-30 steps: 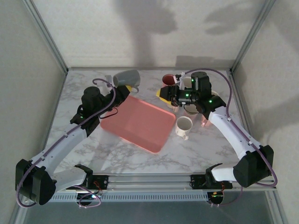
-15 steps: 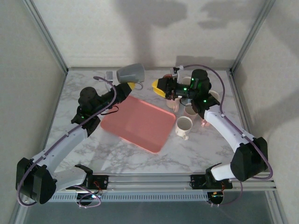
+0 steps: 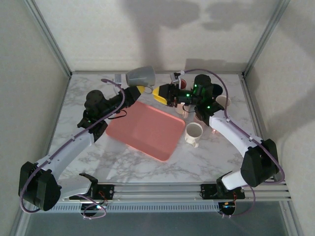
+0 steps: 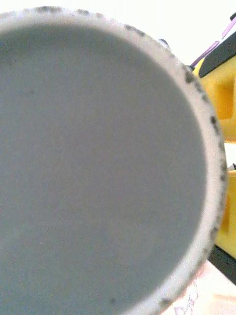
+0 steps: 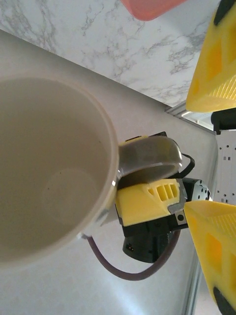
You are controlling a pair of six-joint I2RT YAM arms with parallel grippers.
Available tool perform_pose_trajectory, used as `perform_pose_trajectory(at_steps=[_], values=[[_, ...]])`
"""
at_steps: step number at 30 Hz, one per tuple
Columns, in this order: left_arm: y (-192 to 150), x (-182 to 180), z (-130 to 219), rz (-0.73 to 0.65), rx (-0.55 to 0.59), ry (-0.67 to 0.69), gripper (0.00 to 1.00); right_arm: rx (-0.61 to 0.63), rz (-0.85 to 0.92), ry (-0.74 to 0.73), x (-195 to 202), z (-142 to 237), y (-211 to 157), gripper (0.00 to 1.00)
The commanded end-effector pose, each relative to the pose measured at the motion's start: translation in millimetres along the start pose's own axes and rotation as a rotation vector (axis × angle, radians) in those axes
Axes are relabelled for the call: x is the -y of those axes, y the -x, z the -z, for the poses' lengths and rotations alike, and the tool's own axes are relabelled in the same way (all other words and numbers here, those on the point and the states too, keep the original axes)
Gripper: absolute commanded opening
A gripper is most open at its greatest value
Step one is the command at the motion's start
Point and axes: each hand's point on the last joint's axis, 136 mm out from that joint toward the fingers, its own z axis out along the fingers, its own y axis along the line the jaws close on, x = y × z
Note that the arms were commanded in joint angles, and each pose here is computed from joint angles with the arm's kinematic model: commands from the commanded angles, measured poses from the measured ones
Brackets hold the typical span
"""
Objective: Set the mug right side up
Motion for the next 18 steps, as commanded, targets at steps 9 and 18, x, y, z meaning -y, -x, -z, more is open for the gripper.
perform_pose_trajectory(at_steps=[9, 18], values=[[14.9, 57.8, -1.1, -0.101, 0.039, -0.169, 0.0, 0.028, 0.073, 0.123, -33.8, -15.6, 8.3, 0.45], [9.9, 58.9, -3.3, -0.09, 0.037, -0.189, 0.0, 0.099, 0.057, 0.159, -37.1, -16.1, 19.6, 0.33]])
